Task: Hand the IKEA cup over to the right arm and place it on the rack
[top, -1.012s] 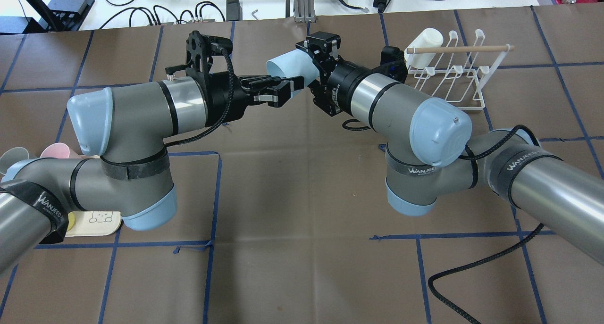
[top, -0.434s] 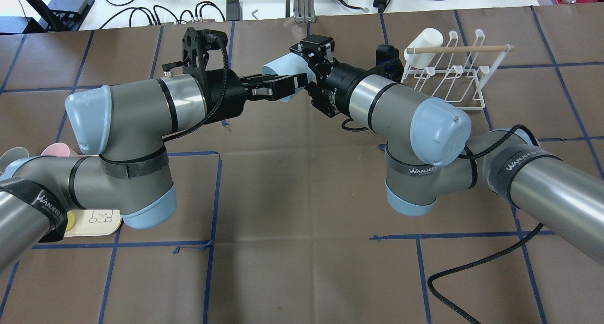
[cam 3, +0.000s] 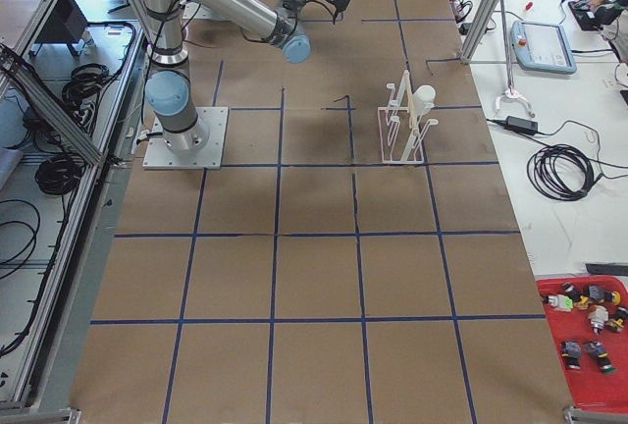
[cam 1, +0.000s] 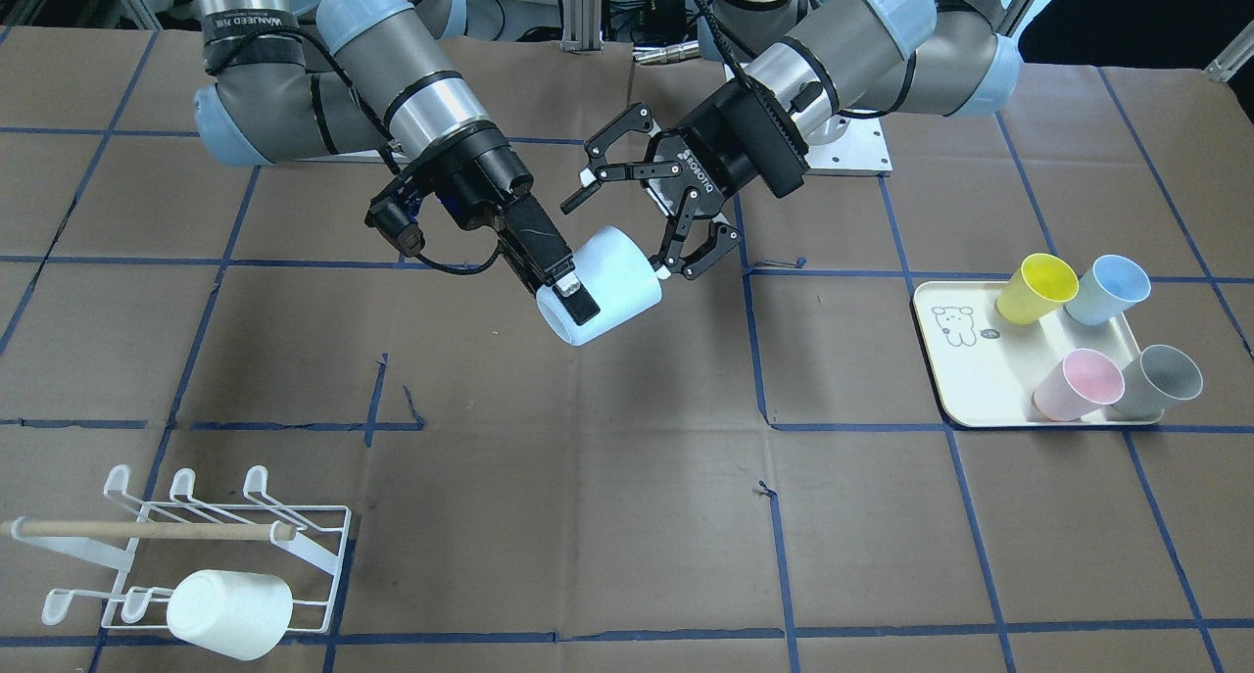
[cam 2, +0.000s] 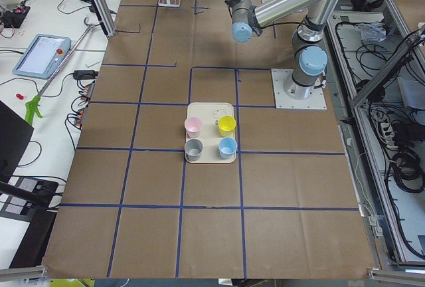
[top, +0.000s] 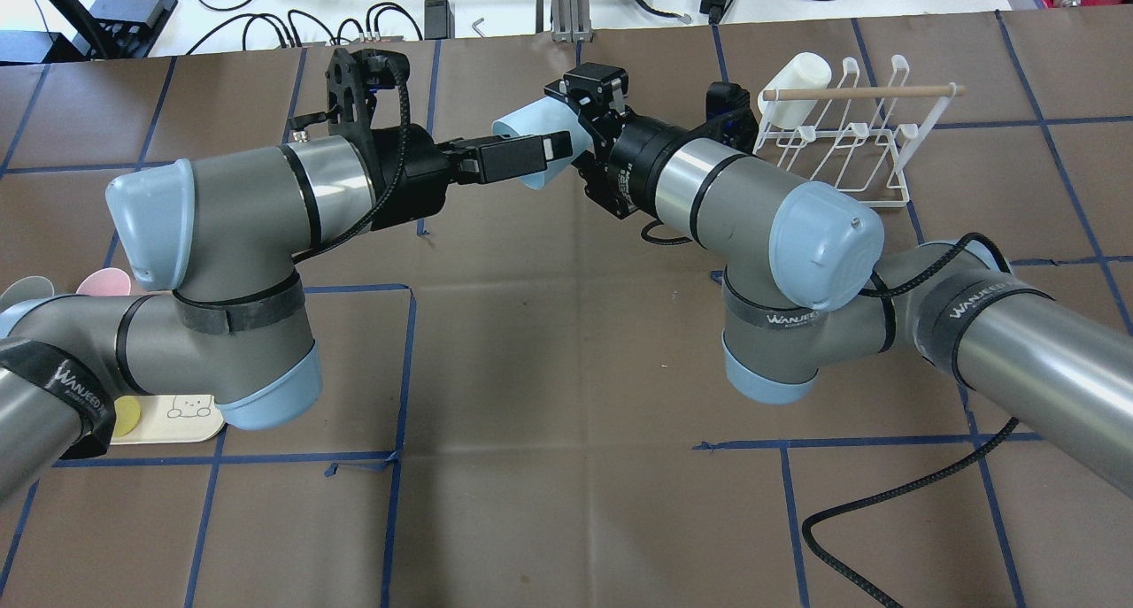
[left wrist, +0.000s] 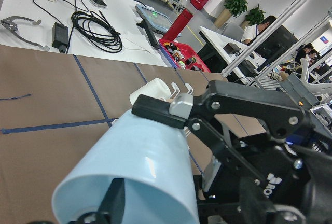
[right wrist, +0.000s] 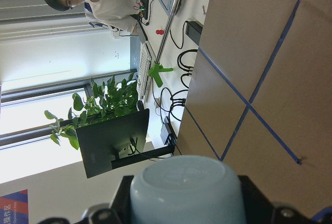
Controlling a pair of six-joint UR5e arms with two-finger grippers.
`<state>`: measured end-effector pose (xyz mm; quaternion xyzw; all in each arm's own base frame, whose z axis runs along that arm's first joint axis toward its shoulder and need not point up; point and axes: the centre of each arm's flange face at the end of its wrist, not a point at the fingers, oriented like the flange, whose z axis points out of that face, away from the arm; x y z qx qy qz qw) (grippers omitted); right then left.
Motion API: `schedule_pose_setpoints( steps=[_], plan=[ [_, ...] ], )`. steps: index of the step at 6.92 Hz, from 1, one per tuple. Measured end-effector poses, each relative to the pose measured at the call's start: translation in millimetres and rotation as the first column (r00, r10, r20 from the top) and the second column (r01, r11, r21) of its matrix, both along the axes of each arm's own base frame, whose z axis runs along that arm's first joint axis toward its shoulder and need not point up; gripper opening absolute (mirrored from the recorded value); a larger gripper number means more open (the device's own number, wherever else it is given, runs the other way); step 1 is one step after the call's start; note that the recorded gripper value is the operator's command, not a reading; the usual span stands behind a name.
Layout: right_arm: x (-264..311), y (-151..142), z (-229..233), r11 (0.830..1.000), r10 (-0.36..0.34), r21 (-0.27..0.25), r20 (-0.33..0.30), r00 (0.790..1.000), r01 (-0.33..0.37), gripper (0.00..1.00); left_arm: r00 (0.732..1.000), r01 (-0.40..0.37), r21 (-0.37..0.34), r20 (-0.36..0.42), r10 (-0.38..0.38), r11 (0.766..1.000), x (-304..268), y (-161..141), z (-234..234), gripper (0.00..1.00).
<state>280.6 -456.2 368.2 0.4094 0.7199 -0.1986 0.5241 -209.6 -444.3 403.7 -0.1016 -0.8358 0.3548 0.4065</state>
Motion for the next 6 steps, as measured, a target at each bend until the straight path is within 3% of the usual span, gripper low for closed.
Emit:
schedule_pose_setpoints(
  steps=[1, 3, 4, 6],
  plan=[
    [-1.1, -0.9, 0.0, 1.000, -0.012, 0.000, -0.003, 1.000, 0.012, 0.09, 0.999, -0.049, 0.026, 0.000, 0.049, 0.998, 21.3, 1.5, 8.3, 0.99],
    [-8.0, -6.4, -0.5, 0.997, -0.077, -0.011, -0.029, 0.997, 0.077, 0.09, 0.988, -0.156, 0.145, 0.031, 0.153, 0.977, 59.7, 5.6, 23.8, 0.99],
    [-15.6, -12.3, 1.0, 0.993, -0.120, -0.027, -0.045, 0.992, 0.119, 0.09, 0.972, -0.232, 0.219, 0.098, 0.216, 0.948, 74.8, -2.3, 26.4, 0.99],
    [-56.0, -38.3, 3.7, 0.975, -0.208, -0.101, -0.135, 0.969, 0.196, 0.09, 0.923, -0.365, 0.367, 0.267, 0.279, 0.856, 97.4, -35.4, 44.1, 0.99]
  ],
)
